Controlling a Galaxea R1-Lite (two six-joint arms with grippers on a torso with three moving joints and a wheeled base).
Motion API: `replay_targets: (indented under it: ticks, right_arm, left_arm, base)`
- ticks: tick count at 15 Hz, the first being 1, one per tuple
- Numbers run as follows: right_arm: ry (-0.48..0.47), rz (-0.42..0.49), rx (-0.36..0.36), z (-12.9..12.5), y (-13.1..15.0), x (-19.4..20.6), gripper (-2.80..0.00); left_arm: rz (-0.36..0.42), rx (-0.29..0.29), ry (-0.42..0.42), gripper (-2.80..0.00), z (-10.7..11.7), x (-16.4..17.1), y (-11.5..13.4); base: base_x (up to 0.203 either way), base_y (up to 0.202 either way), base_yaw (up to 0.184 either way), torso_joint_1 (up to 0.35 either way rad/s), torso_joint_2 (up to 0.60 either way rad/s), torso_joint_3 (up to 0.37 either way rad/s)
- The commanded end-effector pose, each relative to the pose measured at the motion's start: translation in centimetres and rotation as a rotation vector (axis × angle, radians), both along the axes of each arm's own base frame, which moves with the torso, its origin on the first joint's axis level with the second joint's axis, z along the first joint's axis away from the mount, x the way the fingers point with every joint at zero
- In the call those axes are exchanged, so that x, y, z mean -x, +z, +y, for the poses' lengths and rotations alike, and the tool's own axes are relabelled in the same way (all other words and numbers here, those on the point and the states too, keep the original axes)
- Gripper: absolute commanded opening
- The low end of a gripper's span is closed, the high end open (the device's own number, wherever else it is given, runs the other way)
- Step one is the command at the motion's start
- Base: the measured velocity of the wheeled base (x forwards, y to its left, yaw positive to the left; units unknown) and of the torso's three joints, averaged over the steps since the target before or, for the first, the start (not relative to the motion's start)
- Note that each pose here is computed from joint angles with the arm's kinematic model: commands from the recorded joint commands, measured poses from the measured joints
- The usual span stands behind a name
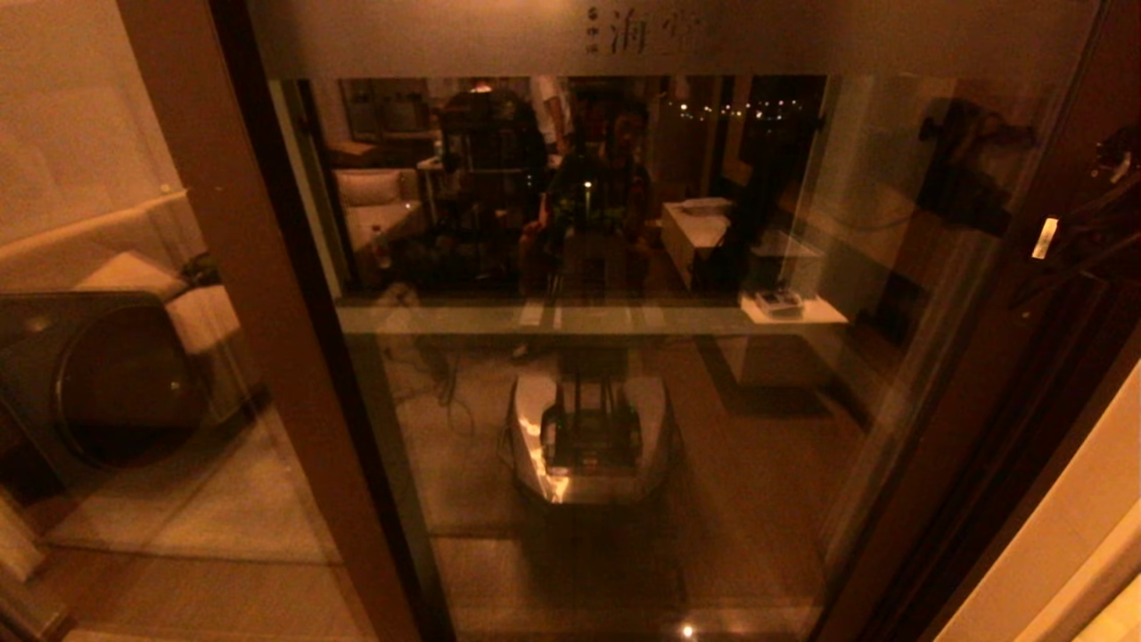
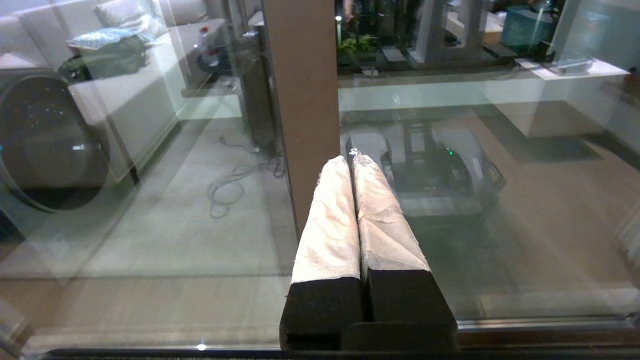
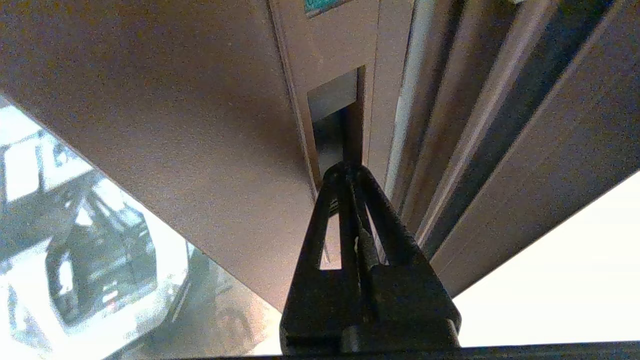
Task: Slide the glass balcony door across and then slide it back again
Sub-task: Close the slid door
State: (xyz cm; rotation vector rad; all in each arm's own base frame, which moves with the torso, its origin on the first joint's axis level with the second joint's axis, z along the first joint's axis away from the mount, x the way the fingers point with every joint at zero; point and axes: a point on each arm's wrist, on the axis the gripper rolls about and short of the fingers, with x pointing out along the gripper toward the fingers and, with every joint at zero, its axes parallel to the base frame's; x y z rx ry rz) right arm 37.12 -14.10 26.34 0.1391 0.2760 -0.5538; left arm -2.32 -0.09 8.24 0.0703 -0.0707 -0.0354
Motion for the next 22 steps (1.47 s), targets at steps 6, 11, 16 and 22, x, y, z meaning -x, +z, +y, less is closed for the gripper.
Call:
replay_targets:
  ticks: [6,11,16,22]
  right_arm:
    - [-0.009,0.002,0.003,-0.7,-0.2,-0.3,-2.8]
    - [-0.032,0.001,0.004,-1.7,-0.3,-0.5,-2.8]
    - [-0.043,0.0,0.005,-2.2,-0.4,-0.6,-2.8]
    - [-0.05,-0.001,0.005,-2.6,-0.5,-0.7,-2.8]
  left_arm:
    - [0.031,0.0,0.0,-2.8,0.0,-0.3,-0.8]
    - [0.031,0.0,0.0,-2.8,0.0,-0.3,-0.8]
    - [0.031,0.0,-0.001,-2.8,0.0,-0.3,-0.8]
    - [0.03,0.0,0.0,-2.8,0.0,-0.2,-0.8]
  base:
    - [0.0,0.0,0.0,0.0,0.0,0.0]
    - [0.0,0.0,0.0,0.0,0.0,0.0]
    - [0.0,0.0,0.0,0.0,0.0,0.0]
    - [0.0,0.0,0.0,0.0,0.0,0.0]
